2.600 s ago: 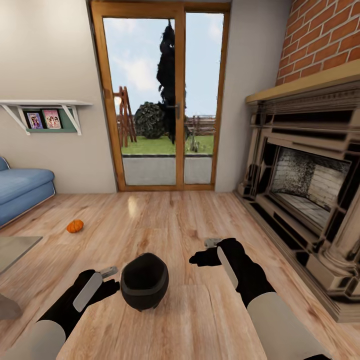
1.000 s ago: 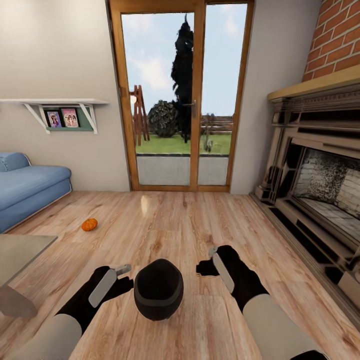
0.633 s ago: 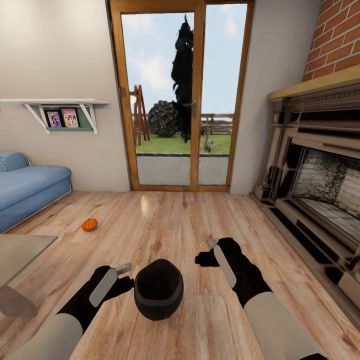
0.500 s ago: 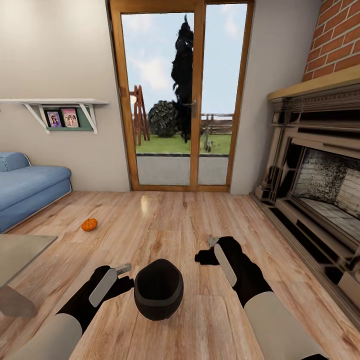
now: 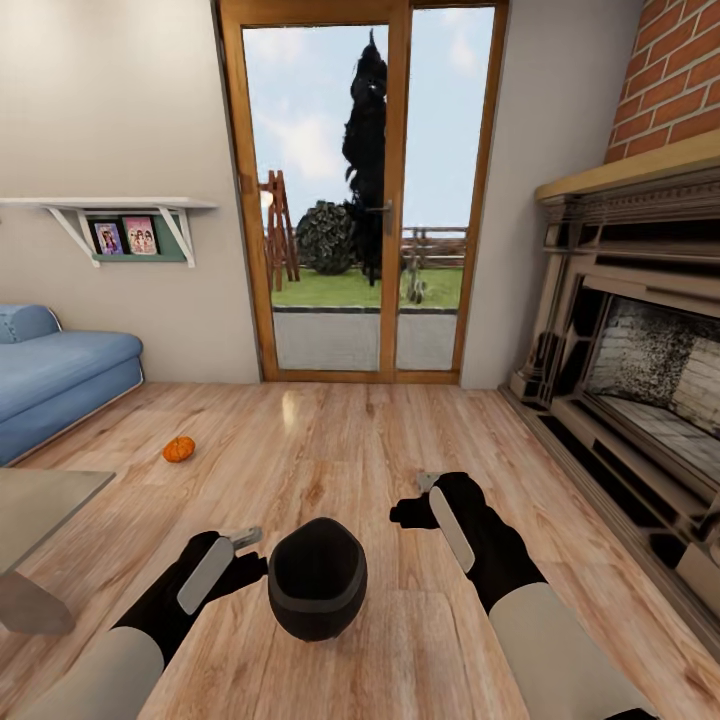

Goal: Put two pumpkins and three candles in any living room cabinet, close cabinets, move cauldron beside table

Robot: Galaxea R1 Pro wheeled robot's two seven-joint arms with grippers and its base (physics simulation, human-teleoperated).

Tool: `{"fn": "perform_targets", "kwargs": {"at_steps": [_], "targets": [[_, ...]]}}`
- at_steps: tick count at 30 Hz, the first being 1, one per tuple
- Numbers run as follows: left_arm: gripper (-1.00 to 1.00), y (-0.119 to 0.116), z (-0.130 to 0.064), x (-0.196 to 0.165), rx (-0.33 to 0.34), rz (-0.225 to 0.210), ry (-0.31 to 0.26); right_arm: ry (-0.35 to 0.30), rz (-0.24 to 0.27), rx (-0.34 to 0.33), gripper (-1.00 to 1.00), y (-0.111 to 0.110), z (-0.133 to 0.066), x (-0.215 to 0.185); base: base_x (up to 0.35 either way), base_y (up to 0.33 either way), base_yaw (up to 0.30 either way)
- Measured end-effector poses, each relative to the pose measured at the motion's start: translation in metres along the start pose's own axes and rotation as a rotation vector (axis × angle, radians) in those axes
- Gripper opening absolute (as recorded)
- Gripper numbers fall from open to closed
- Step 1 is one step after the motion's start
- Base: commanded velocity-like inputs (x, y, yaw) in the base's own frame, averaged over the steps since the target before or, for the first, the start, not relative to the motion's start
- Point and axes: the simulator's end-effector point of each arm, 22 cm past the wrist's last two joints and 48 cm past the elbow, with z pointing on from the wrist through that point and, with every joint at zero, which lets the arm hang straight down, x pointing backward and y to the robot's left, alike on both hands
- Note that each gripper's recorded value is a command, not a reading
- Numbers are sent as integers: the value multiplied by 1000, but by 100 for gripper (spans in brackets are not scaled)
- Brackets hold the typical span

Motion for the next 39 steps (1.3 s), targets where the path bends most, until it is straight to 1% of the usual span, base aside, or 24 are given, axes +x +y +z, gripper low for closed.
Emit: {"fn": "perform_targets", "kwargs": {"at_steps": [7, 16, 21, 29, 35, 39], "targets": [[100, -4, 0, 1, 13, -3, 3, 2, 0, 0, 100, 0, 0, 1, 0, 0, 0], [100, -2, 0, -1, 15, -4, -1, 3, 0, 2, 100, 1, 3, 3, 12, 0, 0], [100, -1, 0, -2, 13, -5, -2, 3, 0, 1, 100, 1, 3, 3, 159, 0, 0], [100, 0, 0, -2, 13, -5, -2, 4, -1, 1, 100, 2, 3, 3, 37, 0, 0], [100, 1, 0, -1, 11, -4, 0, 2, -2, 0, 100, 2, 3, 3, 225, 0, 0], [100, 0, 0, -1, 12, -5, 0, 3, 3, -7, 100, 4, 3, 3, 73, 0, 0]]}}
